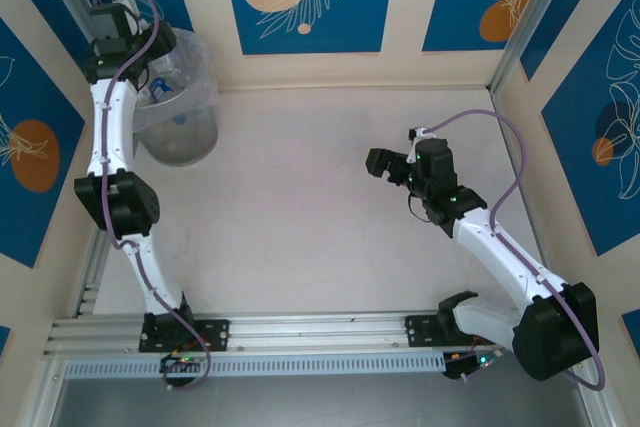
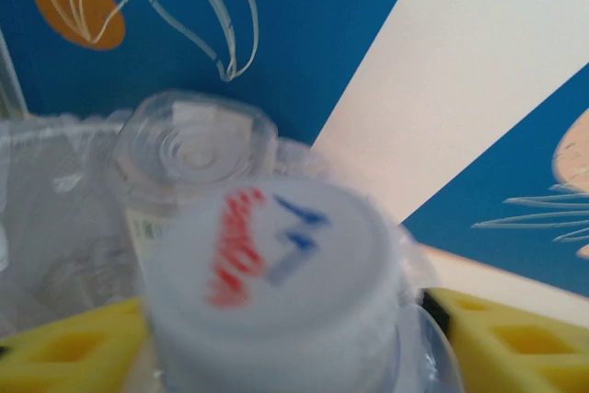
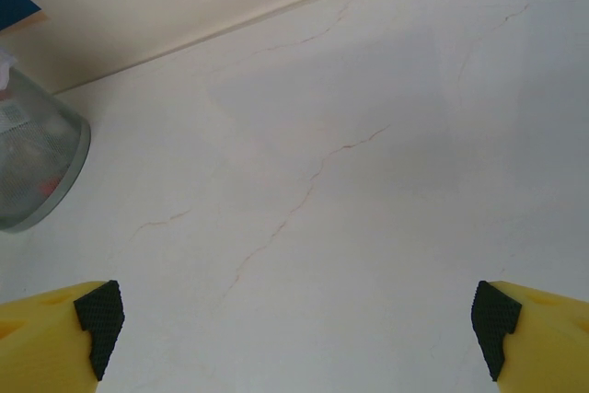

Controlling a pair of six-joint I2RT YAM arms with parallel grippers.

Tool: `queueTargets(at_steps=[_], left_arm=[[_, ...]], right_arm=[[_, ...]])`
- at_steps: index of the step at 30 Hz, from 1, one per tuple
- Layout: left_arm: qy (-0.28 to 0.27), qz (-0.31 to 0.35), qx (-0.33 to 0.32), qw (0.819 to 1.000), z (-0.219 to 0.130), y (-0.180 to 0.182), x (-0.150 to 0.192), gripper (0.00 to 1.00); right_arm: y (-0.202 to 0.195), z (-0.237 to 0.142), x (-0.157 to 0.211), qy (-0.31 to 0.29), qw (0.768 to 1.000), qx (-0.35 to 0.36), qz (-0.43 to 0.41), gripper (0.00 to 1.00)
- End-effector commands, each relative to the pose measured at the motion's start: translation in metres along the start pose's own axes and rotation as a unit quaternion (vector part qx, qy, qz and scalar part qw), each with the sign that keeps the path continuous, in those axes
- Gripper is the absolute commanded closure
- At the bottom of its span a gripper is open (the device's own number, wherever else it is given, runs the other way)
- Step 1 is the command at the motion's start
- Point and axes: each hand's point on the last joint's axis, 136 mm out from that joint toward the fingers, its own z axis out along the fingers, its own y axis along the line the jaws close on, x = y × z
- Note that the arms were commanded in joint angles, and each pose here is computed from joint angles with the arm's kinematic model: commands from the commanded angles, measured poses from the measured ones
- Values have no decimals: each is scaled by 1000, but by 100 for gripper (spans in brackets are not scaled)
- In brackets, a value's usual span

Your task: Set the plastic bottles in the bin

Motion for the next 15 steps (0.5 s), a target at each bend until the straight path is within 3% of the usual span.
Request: queueTargets(at_steps=[1, 9, 15], left_arm=[[5, -36, -30, 999, -8, 19, -4, 17], [-3, -59, -33, 998, -27, 21, -14, 1], [4, -60, 5, 998, -47, 1, -16, 1]], right_arm=[[-1, 1, -2, 1, 1000, 2, 7, 0], [1, 8, 3, 14, 1000, -1, 10, 0], [0, 10, 3, 15, 1000, 0, 12, 0]])
